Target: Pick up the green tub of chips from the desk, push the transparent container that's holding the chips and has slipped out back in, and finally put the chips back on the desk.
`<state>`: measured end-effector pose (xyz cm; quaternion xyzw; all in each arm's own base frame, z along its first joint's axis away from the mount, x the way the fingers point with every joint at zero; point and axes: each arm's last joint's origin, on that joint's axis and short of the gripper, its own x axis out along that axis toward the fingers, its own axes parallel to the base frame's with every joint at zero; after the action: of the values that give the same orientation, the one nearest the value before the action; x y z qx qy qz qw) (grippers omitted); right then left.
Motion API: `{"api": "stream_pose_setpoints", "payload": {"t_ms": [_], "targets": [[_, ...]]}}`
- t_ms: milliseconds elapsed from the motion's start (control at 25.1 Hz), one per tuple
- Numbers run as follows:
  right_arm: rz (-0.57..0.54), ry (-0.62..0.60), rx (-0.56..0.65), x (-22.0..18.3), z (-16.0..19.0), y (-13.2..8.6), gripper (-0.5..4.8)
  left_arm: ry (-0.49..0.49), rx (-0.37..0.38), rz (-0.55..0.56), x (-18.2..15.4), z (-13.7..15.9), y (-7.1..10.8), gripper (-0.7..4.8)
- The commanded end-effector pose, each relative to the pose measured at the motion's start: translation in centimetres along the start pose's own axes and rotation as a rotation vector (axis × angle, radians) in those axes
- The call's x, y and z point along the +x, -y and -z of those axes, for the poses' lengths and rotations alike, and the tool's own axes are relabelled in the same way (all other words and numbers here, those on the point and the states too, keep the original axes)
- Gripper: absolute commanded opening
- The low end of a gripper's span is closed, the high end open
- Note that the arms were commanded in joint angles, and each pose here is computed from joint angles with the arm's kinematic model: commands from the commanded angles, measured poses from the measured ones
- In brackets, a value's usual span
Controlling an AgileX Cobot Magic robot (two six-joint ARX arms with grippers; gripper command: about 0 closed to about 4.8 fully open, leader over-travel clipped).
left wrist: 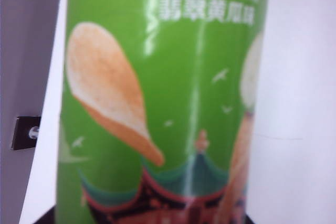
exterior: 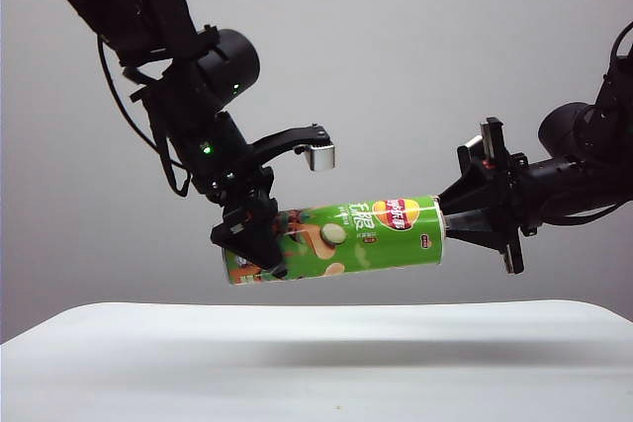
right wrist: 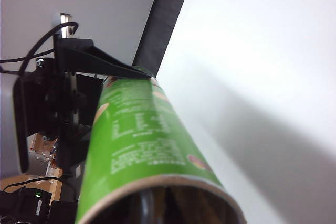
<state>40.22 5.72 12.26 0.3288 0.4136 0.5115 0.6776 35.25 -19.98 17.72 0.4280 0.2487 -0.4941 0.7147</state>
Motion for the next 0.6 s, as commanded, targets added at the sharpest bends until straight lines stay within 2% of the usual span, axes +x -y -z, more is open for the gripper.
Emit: {"api": "stream_pose_setpoints", "payload": {"t_ms": [40,120,159,199,239,319,598], "targets": [[-0.035,-0.023,-0.007,0.6,0.2,-0.3,-0.07,0.175,-0.008,-0.061,-0.7,-2.0,-1.0,2.85],[-0.031,-0.018,-0.013,0.5,0.1,-0.3,0.15,0.168,-0.007,-0.064,-0.7,-2.0,-1.0,2.85],[-0.029,-0.013,-0.019,0.4,0.0,-0.2,0.63,0.162,-0.009,-0.060,-0.7,-1.9,-1.0,2.85],[-0.025,-0.006,-0.017,0.2,-0.1,-0.2,1.44,0.159,-0.011,-0.057,-0.7,-1.9,-1.0,2.85],[-0.020,-0.002,-0.012,0.1,-0.2,-0.2,2.01,0.156,-0.012,-0.054,-0.7,-1.8,-0.9,2.85],[-0.015,0.014,-0.001,-0.5,-0.4,-0.1,2.87,0.151,-0.014,-0.049,-0.7,-1.8,-0.9,2.85],[-0.022,0.074,0.002,-3.7,-1.1,0.5,2.88,0.089,-0.010,-0.047,-0.6,-1.4,-0.7,2.85]]}}
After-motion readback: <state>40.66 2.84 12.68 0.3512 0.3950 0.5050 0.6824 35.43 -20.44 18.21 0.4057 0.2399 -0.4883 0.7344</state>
